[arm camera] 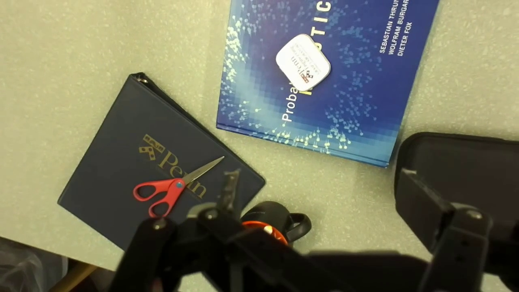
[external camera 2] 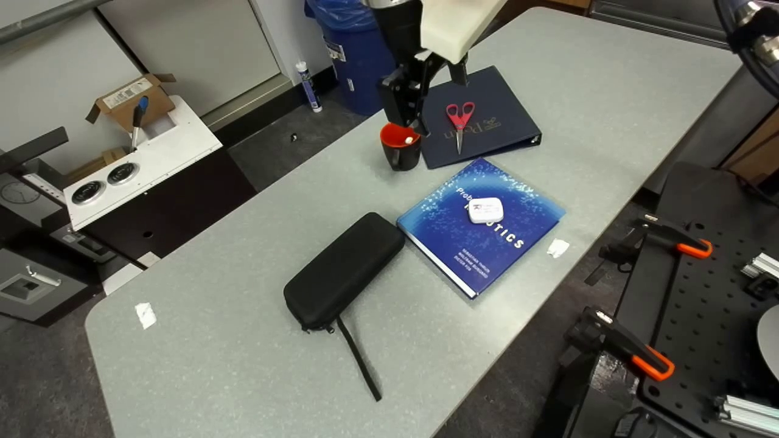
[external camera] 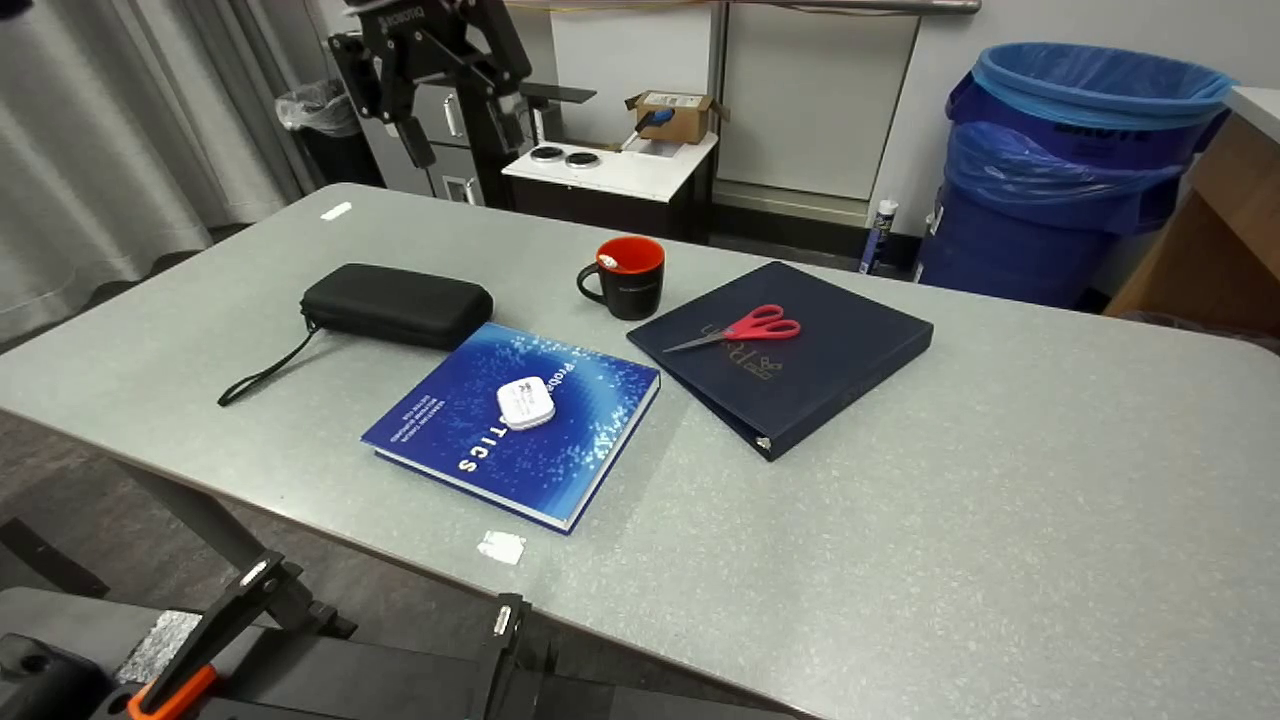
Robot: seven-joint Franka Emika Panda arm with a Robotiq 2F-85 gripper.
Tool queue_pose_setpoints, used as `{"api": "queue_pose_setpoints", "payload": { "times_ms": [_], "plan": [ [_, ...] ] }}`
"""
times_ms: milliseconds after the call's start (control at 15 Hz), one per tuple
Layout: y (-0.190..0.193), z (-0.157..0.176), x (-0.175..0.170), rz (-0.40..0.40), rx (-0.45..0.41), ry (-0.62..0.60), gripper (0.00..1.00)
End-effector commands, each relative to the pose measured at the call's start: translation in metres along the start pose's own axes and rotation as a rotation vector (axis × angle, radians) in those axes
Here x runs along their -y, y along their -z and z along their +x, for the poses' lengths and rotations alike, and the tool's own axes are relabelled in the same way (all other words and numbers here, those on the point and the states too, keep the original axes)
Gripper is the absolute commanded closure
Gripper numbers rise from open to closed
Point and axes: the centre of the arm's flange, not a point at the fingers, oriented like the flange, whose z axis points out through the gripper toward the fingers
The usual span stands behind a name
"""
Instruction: Remove the pen from the mug
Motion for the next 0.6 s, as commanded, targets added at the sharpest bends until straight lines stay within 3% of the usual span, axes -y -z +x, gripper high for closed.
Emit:
{"api": "queue_pose_setpoints", "payload": {
  "times_ms": [0,200,533],
  "plan": [
    [-0.034,0.042,-0.011,0.016,0.019,-0.112,0.00],
    [-0.077,0.083,-0.031,0.032,0.032,-0.241,0.00],
    [-0.142,0.134,-0.040,0.080,0.119,-0.354,0.00]
  ]
}}
